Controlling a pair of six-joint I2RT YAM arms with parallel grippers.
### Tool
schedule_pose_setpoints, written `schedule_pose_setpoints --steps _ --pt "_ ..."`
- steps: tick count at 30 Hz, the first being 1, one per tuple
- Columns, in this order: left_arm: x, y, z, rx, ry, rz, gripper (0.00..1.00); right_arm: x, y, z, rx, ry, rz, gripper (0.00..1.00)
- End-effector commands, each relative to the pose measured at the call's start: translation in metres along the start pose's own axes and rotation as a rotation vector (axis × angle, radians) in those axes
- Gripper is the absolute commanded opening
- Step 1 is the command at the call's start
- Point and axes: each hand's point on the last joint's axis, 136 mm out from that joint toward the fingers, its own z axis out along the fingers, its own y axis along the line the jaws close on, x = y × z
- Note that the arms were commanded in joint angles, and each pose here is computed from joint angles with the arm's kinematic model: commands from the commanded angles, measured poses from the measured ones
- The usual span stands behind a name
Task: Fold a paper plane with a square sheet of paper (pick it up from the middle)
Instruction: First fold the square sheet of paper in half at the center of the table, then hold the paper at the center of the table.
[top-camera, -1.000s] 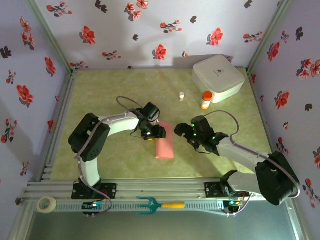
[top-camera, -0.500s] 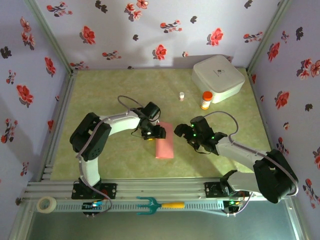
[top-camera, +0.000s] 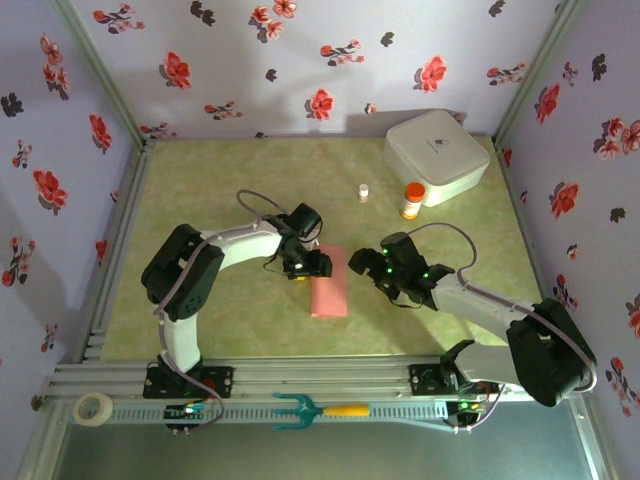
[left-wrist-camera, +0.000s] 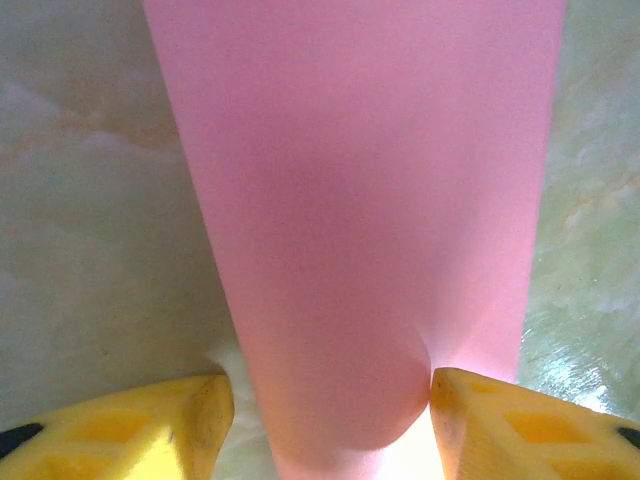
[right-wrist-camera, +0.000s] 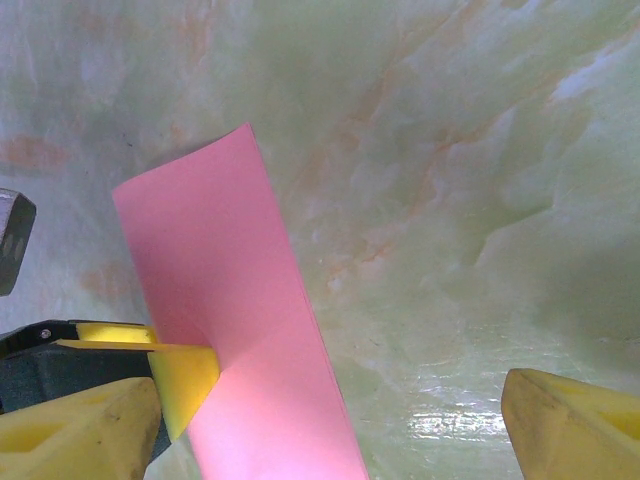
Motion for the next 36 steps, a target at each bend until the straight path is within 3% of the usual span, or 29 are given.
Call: schedule_pose_setpoints --steps 1,36 --pt "0.019 0.0516 0.0326 -0.193 0.078 0.006 0.58 -0.0026 0.0008 -0.001 0.011 0.0 0.011 0.89" --pt "0.021 0.06 0.0384 -0.227 0.071 -0.034 0.59 -0.0019 -0.001 -0.0001 0.008 -0.002 0.018 0.87"
